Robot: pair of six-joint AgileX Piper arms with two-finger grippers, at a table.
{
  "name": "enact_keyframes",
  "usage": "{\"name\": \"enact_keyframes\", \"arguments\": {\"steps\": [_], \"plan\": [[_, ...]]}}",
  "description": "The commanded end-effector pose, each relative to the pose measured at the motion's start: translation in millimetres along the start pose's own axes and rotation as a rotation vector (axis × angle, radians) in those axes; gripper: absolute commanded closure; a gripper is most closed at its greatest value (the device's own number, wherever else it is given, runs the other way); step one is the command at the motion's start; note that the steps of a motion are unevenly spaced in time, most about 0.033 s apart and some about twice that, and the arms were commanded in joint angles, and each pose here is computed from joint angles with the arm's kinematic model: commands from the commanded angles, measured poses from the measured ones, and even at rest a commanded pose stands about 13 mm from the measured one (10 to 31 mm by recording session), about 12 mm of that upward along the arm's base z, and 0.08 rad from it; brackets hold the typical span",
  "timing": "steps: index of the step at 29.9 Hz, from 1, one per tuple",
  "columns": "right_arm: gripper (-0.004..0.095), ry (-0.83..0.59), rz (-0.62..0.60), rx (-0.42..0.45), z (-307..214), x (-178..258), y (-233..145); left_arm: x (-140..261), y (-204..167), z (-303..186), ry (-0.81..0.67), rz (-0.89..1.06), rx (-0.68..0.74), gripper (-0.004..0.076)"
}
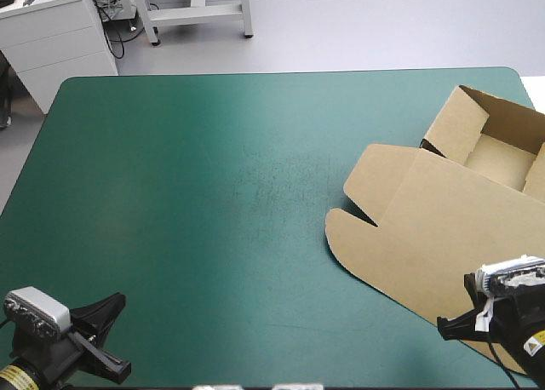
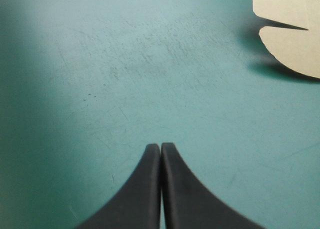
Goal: Fold the box
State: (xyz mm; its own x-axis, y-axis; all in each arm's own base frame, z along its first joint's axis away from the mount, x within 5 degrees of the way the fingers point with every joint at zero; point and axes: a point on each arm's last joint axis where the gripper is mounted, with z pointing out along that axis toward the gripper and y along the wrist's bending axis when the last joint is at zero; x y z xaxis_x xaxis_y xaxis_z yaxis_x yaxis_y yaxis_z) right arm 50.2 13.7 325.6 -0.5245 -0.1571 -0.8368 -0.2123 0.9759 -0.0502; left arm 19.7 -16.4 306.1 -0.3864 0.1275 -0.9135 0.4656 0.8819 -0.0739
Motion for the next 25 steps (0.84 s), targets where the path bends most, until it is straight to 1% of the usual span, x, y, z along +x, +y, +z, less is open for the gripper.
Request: {"name": "enact_keyframes", "arguments": {"steps": [1, 5, 13, 19, 25], "plan": [[0.0931, -0.140, -0.006, 0.027, -9.6, 1.8, 1.2, -2.9, -1.7, -2.2, -0.100, -0.018, 0.023, 0.0756], [0.0931, -0.217, -0.012, 0.040, -18.0, 17.7, 4.8, 6.1, -1.5, -1.5, -0.102, -0.020, 0.026, 0.0756], [0.0931, -0.325, -0.019, 0.055, -29.8, 42.5, 10.4, 16.6, 0.4, 0.9, -0.101, -0.008, 0.012, 0.0756], [0.0931, -0.376, 0.031, 0.054, -30.8, 53.5, 12.1, 19.0, 1.1, 3.5, -0.142, -0.009, 0.011, 0.0756], [0.0931, -0.390, 0.034, 0.058, -28.1, 53.4, 11.3, 19.0, 1.4, 3.4, -0.143, -0.005, 0.007, 0.0756]]}}
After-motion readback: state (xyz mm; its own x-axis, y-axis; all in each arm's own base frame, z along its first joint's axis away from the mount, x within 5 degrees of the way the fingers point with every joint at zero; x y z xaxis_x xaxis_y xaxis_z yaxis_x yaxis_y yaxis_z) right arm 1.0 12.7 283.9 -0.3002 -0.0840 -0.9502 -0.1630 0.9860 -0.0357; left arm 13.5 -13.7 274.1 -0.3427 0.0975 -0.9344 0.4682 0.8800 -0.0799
